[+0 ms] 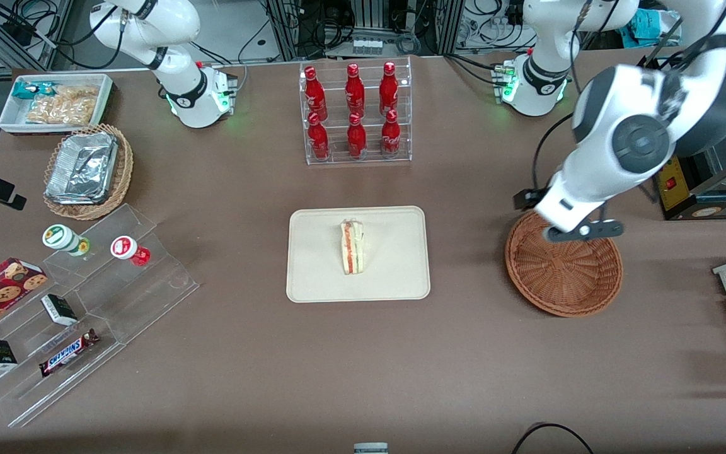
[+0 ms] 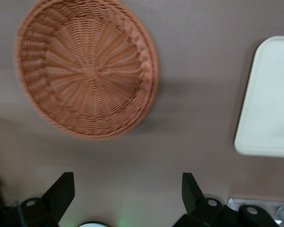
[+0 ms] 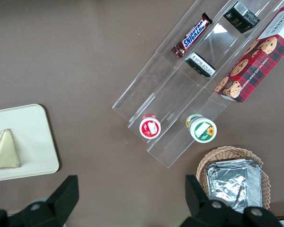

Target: Place sandwich from basket to tray

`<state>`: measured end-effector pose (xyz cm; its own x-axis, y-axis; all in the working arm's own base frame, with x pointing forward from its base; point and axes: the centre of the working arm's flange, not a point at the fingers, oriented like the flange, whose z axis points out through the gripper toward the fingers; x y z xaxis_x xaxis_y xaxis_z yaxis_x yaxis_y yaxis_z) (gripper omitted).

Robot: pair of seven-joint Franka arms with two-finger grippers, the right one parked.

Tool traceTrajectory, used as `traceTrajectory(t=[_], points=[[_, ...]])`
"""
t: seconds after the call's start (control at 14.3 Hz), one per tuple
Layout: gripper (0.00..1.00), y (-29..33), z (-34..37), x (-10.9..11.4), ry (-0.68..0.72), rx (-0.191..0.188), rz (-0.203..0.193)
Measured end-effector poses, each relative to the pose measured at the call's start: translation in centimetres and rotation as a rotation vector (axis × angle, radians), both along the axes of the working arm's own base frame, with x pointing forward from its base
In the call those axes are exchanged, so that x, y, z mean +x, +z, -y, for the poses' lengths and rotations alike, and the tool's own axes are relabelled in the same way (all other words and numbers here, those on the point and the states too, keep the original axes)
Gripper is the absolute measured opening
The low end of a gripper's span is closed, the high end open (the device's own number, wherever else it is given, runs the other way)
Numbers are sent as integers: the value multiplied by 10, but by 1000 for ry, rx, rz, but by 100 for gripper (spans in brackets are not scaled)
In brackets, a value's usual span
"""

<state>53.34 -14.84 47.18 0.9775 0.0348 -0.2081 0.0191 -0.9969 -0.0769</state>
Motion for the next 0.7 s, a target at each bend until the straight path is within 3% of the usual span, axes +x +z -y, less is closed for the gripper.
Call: traceTrajectory(t=[0.28,0.7], points=[[100,47,-48,-1,-90,-30,25],[100,101,-97,15,-89,-52,124]])
